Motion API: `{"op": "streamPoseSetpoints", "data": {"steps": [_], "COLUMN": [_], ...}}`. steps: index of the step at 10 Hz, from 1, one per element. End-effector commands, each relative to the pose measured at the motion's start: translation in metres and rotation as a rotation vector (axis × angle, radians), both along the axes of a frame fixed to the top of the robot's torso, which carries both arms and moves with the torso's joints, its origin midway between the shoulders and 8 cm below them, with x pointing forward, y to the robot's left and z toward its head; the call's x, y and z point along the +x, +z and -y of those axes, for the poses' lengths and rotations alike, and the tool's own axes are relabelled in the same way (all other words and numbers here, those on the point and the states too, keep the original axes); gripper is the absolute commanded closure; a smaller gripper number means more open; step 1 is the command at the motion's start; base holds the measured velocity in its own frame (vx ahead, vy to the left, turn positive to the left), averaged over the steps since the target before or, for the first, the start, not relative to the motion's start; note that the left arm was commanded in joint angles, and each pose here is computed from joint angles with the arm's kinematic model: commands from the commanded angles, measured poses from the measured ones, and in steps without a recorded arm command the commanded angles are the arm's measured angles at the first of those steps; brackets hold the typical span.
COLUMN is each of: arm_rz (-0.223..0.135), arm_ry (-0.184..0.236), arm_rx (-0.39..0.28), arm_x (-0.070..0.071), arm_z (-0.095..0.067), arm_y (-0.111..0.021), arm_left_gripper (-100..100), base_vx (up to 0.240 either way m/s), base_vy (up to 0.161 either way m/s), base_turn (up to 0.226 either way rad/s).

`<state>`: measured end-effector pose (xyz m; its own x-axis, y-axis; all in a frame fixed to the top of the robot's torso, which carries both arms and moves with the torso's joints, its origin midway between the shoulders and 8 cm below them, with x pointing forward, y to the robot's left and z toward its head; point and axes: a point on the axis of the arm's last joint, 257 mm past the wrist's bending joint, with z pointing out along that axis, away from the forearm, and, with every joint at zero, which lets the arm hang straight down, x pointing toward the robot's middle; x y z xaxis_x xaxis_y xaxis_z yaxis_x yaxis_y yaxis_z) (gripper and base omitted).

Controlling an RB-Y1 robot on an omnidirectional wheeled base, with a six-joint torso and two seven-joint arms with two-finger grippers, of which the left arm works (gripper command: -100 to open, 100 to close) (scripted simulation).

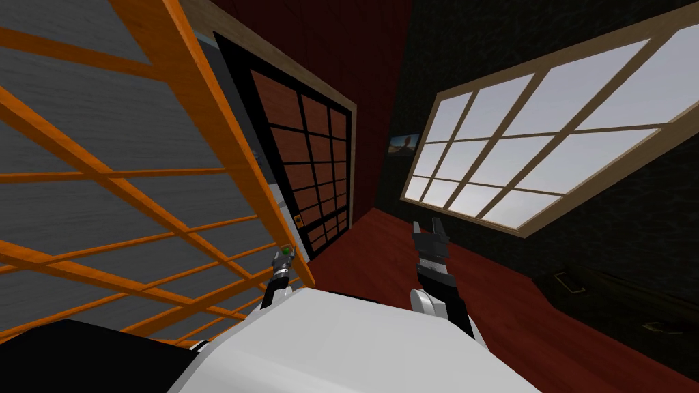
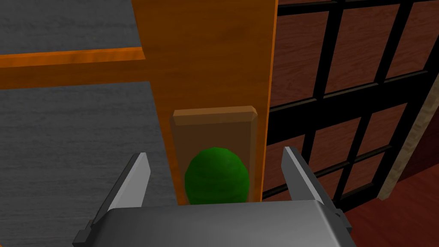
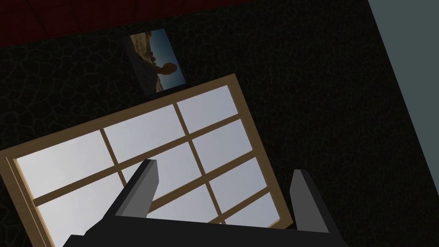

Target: Pull the door open

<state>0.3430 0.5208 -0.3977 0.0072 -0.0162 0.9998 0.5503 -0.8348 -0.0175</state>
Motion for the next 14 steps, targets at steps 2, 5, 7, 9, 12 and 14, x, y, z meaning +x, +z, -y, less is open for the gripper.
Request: {"op": "streamPoseSetpoints", "data": {"steps": [2, 5, 7, 9, 12, 14], "arm_rz": [0.000, 0.000, 0.000, 0.002, 0.005, 0.005], "arm_ry": [0.000, 0.000, 0.000, -0.039, -0.098, -0.137], "arm_rx": [0.000, 0.000, 0.000, -0.002, -0.008, -0.013], "arm_x": [0.000, 0.000, 0.000, 0.006, 0.012, 0.016], "arm_z": [0.000, 0.000, 0.000, 0.010, 0.026, 0.037], "arm_y": [0.000, 0.000, 0.000, 0.001, 0.000, 0.000], "arm_left_gripper": [100, 100, 100, 100, 100, 100], "base_vx": [0.014, -0.007, 0.000, -0.199, -0.228, -0.248], "base_vy": [-0.003, 0.003, 0.000, 0.000, -0.016, -0.032], "base_turn": [0.005, -0.003, 0.000, -0.074, -0.062, -0.054]}}
